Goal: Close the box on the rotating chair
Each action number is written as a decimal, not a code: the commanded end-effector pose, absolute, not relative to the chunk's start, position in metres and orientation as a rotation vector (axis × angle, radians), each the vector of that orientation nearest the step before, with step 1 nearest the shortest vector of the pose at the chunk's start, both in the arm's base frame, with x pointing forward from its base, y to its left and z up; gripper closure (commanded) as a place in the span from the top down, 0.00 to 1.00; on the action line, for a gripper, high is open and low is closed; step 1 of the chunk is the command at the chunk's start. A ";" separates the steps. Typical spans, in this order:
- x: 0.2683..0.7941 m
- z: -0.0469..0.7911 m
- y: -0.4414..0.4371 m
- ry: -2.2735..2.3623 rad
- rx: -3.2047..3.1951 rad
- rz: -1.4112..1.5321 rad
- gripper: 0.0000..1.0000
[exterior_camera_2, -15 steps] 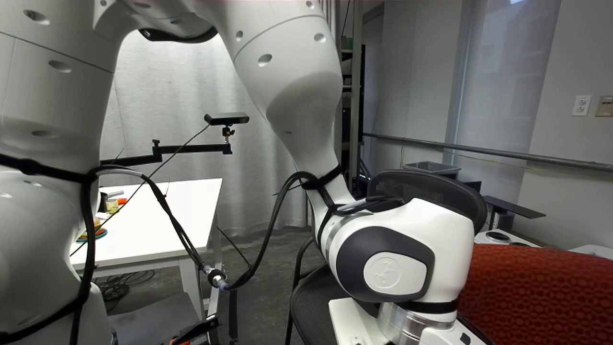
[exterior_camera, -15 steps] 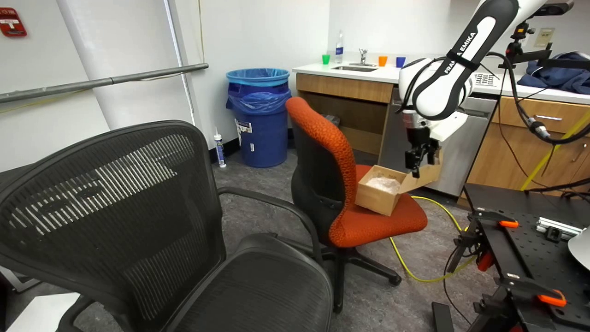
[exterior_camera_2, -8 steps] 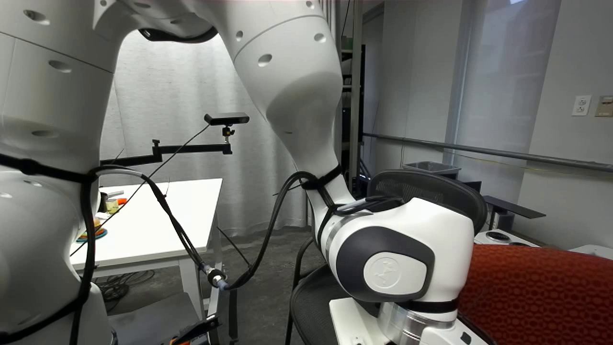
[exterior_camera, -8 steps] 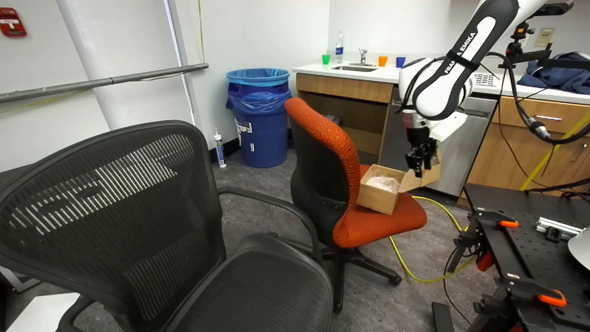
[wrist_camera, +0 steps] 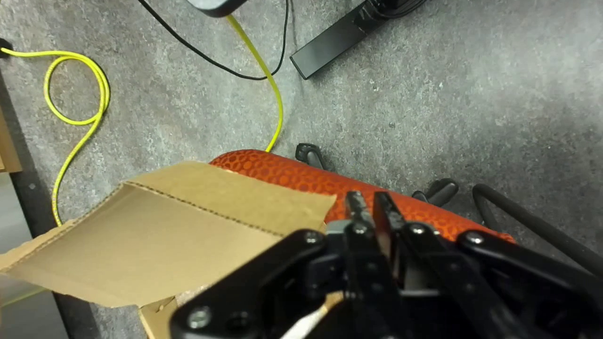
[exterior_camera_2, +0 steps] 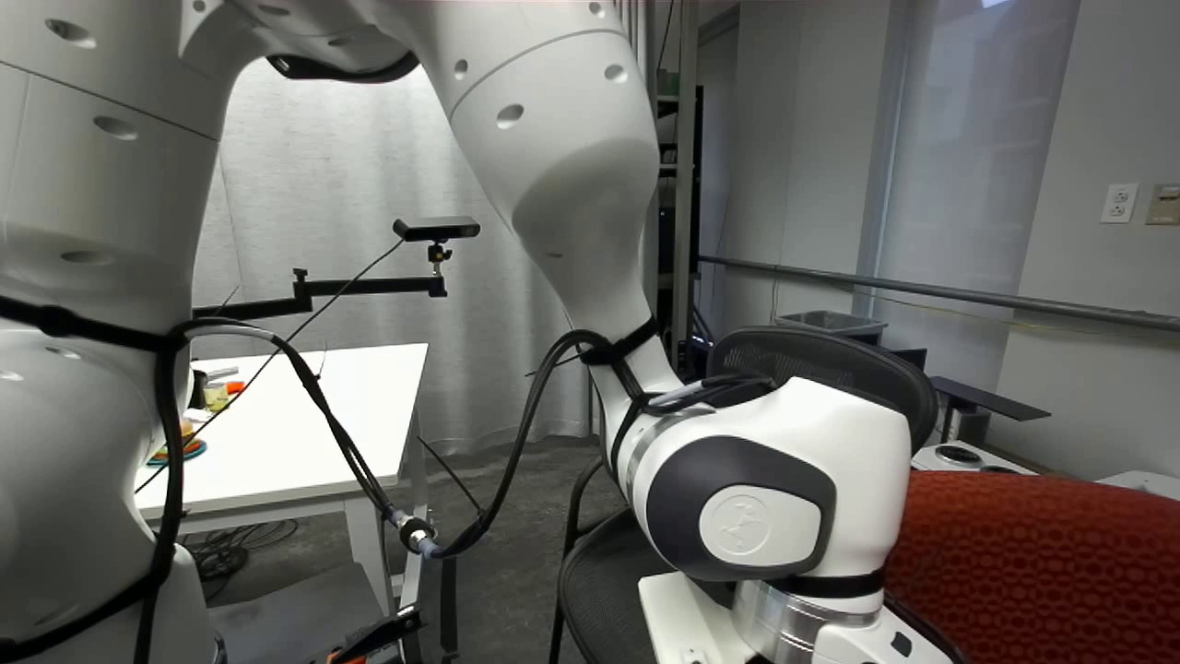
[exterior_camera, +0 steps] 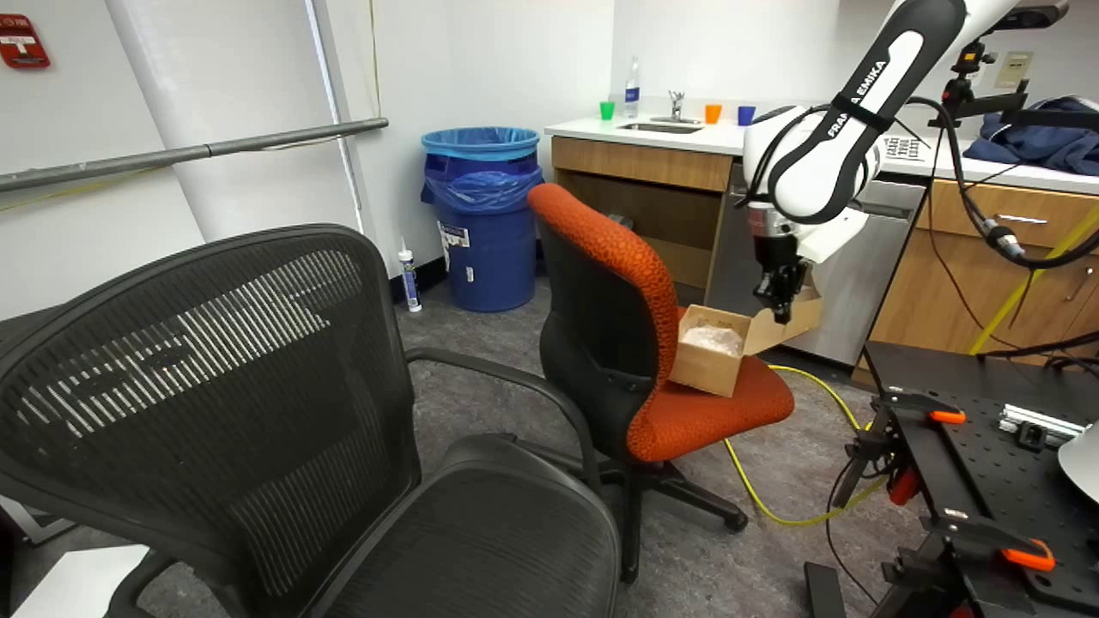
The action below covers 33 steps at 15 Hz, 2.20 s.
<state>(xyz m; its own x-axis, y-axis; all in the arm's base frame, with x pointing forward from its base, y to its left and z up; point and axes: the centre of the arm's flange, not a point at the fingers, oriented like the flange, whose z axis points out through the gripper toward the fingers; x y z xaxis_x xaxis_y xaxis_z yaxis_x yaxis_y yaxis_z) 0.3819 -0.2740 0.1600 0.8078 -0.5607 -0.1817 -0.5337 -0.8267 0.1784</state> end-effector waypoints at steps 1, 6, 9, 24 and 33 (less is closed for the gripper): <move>0.382 0.160 -0.273 -0.846 2.900 -0.246 0.43; 0.388 0.163 -0.282 -0.669 2.827 -0.092 0.81; 0.435 0.214 -0.294 -0.479 2.788 -0.093 0.99; 0.541 0.330 -0.298 -0.217 2.709 -0.391 1.00; 0.514 0.278 -0.309 -0.262 2.727 -0.563 1.00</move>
